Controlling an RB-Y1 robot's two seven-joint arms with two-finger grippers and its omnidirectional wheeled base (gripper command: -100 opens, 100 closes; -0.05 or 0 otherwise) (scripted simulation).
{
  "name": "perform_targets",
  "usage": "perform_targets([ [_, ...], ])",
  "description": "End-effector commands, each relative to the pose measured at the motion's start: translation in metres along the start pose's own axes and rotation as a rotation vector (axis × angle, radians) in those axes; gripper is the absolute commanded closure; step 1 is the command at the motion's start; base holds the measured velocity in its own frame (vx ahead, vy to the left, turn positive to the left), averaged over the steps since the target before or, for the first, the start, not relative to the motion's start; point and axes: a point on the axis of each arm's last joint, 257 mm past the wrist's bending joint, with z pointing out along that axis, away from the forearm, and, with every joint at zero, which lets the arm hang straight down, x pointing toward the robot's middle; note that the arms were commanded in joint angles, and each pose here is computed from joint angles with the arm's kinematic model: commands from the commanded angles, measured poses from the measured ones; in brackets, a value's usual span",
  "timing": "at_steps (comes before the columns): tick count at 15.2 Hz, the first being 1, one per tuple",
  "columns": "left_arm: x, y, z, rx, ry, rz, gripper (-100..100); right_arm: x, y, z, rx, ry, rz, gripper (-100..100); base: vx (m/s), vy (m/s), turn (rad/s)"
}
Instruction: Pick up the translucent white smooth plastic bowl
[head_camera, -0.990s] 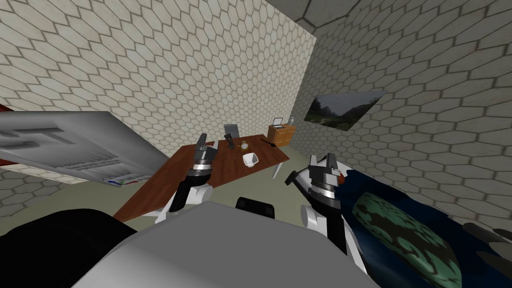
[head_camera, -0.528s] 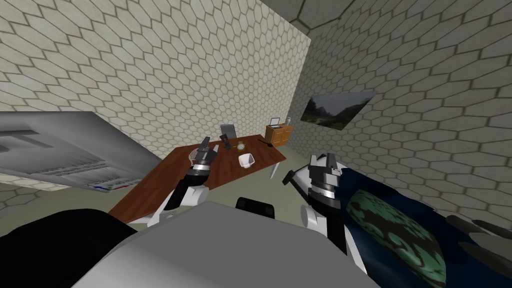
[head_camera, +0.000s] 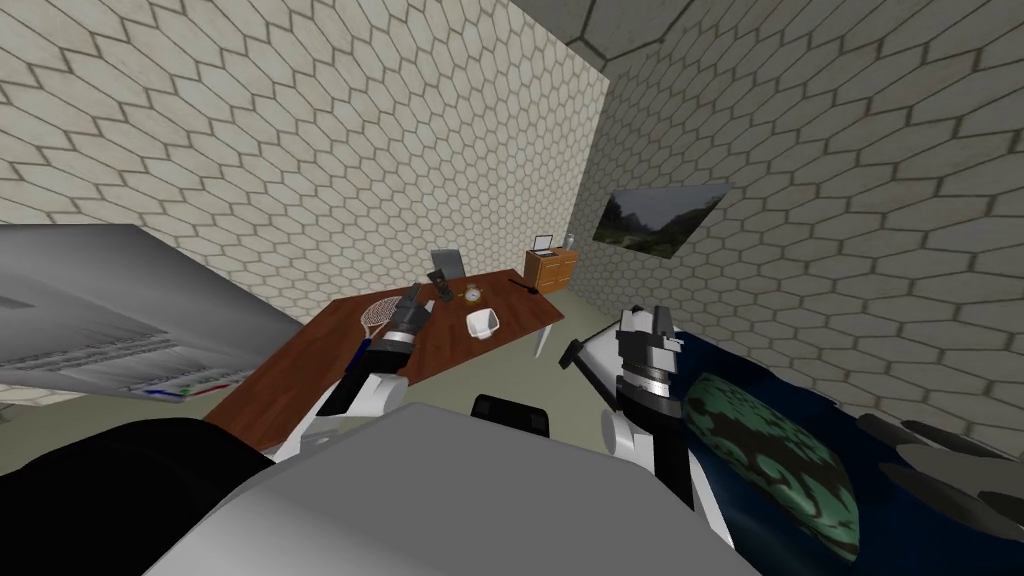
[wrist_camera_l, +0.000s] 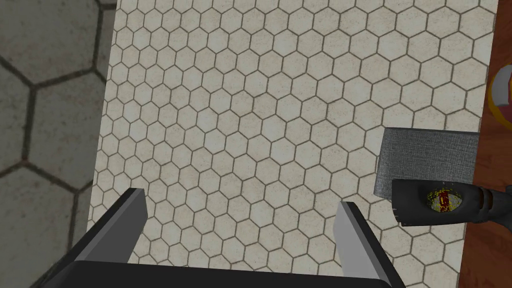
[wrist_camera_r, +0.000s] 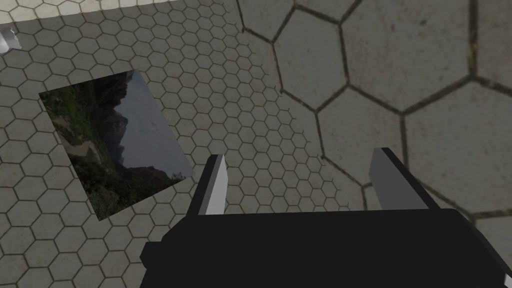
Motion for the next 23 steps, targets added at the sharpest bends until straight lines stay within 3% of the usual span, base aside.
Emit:
perform_targets([
  [1,-0.011,0.02,-0.004,-0.069,-0.017,-0.003,-100,0.0,0.0,0.0,0.0,0.0,0.0,0,0.057,-0.081,-0.082],
  [5,-0.02,0.04,-0.009,-0.145,-0.032,-0.006,-100,0.0,0.0,0.0,0.0,0.0,0.0,0,0.045,-0.076,-0.06],
  [8,-0.039,0.067,-0.02,-0.247,-0.067,-0.016,-100,0.0,0.0,0.0,0.0,0.0,0.0,0,0.051,-0.055,-0.088],
  [10,-0.039,0.072,-0.022,-0.267,-0.068,-0.016,-100,0.0,0.0,0.0,0.0,0.0,0.0,0,0.052,-0.071,-0.04],
  [13,-0.059,0.097,-0.037,-0.365,-0.108,-0.031,-100,0.0,0.0,0.0,0.0,0.0,0.0,0,0.063,-0.077,-0.084],
  [15,-0.059,0.104,-0.04,-0.392,-0.11,-0.032,-100,0.0,0.0,0.0,0.0,0.0,0.0,0,0.055,-0.064,-0.05],
  [18,-0.08,0.127,-0.059,-0.487,-0.156,-0.051,-100,0.0,0.0,0.0,0.0,0.0,0.0,0,0.058,-0.061,-0.087],
  [23,-0.089,0.147,-0.075,-0.577,-0.184,-0.065,-100,0.0,0.0,0.0,0.0,0.0,0.0,0,0.056,-0.06,-0.053],
])
